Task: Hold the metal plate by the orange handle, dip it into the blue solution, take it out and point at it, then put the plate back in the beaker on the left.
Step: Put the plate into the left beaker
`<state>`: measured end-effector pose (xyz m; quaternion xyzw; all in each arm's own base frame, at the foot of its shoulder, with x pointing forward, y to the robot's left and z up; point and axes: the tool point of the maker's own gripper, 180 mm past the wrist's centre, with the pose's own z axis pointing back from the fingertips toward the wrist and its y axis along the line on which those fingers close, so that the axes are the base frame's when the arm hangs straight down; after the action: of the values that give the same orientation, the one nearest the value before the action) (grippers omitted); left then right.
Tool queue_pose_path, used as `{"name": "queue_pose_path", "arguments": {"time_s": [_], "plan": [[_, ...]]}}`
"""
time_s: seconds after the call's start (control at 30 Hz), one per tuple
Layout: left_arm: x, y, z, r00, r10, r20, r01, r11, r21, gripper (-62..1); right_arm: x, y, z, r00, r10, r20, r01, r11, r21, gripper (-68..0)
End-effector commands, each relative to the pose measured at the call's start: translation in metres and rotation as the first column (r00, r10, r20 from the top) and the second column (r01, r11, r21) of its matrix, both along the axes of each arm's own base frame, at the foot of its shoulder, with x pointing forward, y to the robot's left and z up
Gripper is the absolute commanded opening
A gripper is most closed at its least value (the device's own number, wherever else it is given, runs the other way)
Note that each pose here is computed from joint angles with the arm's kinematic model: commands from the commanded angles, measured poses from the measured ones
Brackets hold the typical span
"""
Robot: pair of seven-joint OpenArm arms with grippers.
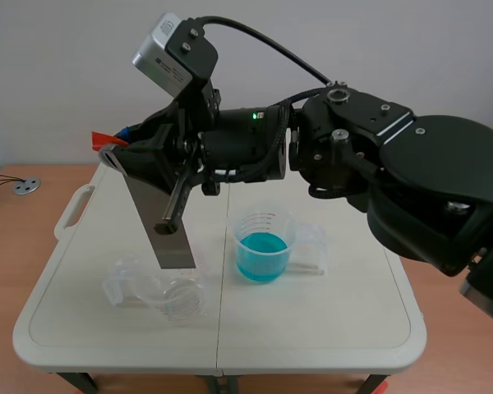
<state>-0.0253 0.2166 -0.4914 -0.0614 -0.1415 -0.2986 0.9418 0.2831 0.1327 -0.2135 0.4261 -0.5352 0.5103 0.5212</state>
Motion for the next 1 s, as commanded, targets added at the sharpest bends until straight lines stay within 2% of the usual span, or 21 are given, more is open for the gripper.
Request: {"name": "queue_pose_path", "arguments": {"time_s": [0.0, 0.2, 0.37, 0.53, 0.97], "plan": [[0.007, 0.0, 0.002, 1.0, 0.001, 0.018, -0.001, 1.0, -0.006, -51.7, 0.0, 0.007, 0.009, 1.0, 0.02, 0.001, -0.02, 0.999, 0.034, -66.2], [0.007, 0.0, 0.002, 1.0, 0.001, 0.018, -0.001, 1.0, -0.005, -51.7, 0.002, 0.007, -0.007, 0.999, 0.009, -0.044, -0.008, 1.0, 0.014, -66.2], [0.007, 0.0, 0.002, 1.0, 0.001, 0.018, -0.001, 1.0, -0.005, -51.7, 0.005, 0.004, -0.009, 0.998, -0.001, -0.061, 0.004, 0.999, 0.042, -66.2], [0.007, 0.0, 0.002, 1.0, 0.001, 0.018, -0.001, 1.0, -0.005, -51.7, 0.002, 0.005, -0.008, 0.996, -0.001, -0.086, 0.009, 0.996, 0.091, -66.2], [0.007, 0.0, 0.002, 1.0, 0.001, 0.018, -0.001, 1.0, -0.005, -51.7, -0.008, 0.012, -0.024, 0.987, -0.002, -0.159, 0.018, 0.995, 0.102, -66.2]]}}
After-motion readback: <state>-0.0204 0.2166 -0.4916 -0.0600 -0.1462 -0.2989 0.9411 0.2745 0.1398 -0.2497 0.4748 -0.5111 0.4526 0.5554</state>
